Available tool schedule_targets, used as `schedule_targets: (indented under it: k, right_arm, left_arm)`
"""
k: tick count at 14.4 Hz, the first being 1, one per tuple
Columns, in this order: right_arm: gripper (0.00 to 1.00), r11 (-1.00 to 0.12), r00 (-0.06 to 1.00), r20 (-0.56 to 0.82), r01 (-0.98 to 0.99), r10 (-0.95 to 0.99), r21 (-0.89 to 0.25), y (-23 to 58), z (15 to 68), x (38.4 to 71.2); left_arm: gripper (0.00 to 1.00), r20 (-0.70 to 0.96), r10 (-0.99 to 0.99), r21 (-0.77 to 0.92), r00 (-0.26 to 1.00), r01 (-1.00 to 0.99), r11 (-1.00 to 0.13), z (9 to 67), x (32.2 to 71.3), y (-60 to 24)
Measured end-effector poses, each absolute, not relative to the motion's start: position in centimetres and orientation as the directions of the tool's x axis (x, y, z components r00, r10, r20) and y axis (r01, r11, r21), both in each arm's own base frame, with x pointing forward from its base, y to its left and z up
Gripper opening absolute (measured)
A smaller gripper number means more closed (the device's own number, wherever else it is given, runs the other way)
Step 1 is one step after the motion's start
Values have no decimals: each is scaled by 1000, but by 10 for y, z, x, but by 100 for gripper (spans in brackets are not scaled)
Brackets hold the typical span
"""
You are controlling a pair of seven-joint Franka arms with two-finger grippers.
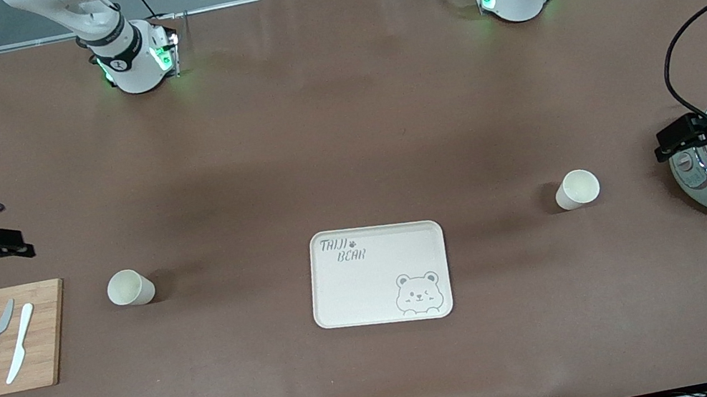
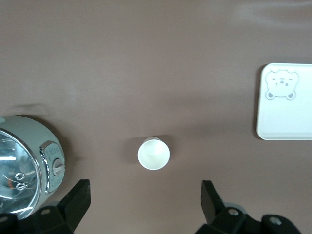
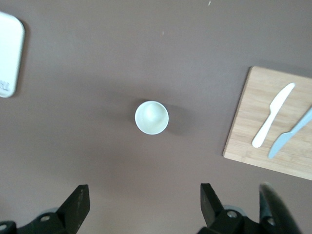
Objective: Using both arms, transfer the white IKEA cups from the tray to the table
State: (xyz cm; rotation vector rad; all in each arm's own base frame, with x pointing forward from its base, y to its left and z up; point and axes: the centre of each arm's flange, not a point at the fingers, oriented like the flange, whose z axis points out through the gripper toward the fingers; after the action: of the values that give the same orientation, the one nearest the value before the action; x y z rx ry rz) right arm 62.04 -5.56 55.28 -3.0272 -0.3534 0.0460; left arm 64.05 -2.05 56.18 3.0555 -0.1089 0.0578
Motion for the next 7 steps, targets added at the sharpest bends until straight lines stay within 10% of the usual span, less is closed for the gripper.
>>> schedule_targets:
  k: [7]
  right_arm:
    - [100,-993,994,65,95,91,-70,-64,609,599]
  left_arm:
    - [100,59,-101,80,993,-105,-991,590,625,-35]
